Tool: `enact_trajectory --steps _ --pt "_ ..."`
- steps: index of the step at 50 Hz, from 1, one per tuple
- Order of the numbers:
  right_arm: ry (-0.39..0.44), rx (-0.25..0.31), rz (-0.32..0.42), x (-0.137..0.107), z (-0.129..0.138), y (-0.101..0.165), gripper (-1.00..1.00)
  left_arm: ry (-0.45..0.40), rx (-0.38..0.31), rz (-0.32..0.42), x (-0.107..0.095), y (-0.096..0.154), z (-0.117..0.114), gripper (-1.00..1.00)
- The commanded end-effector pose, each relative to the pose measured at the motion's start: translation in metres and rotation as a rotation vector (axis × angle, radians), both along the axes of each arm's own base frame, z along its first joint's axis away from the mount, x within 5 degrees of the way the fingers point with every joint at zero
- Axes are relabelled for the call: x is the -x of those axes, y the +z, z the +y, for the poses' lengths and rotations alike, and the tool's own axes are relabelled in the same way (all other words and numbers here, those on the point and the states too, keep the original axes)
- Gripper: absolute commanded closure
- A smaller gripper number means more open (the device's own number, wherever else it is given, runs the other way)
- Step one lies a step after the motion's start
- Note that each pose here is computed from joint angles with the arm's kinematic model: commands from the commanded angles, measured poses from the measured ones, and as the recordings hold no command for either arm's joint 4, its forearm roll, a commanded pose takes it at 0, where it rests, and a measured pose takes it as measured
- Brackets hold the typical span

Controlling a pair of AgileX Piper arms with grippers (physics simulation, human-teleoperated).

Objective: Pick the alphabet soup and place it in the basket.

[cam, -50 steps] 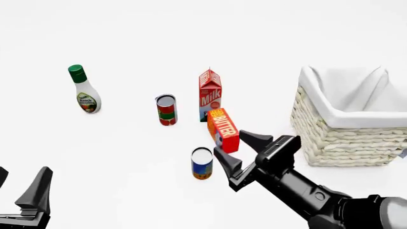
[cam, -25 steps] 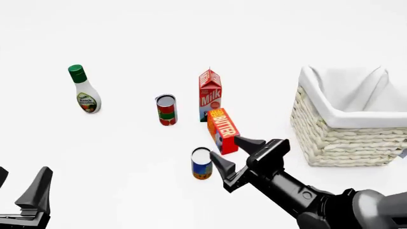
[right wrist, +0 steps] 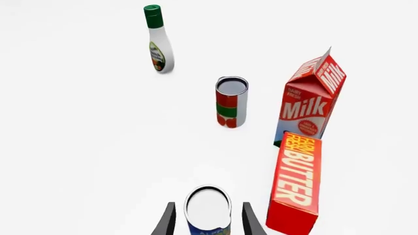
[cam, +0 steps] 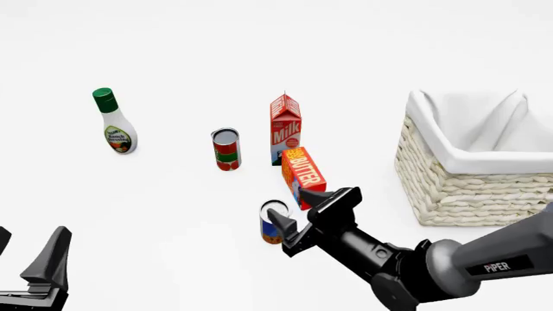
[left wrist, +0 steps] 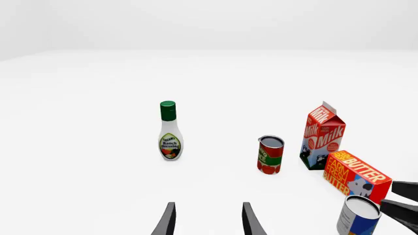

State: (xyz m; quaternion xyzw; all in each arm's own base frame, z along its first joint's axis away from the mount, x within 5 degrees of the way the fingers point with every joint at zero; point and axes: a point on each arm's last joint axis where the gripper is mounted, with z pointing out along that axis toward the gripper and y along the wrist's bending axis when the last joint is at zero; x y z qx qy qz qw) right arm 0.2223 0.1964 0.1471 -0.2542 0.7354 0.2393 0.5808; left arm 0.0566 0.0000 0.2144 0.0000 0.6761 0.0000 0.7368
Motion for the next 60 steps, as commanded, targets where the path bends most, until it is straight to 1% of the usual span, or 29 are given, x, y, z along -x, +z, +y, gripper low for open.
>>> enact_trajectory --steps 1,22,60 --pt "0.006 0.010 0.015 -0.004 0.006 -0.007 -1.00 0.000 0.000 0.000 0.000 0.000 0.000 -1.00" --pt "0.002 0.022 0.031 -0.004 0.005 -0.017 -1.00 0.000 0.000 0.000 0.000 0.000 0.000 -1.00" --pt "0.007 0.038 0.074 -0.013 0.016 -0.040 -1.00 0.000 0.000 0.000 0.000 0.000 0.000 -1.00"
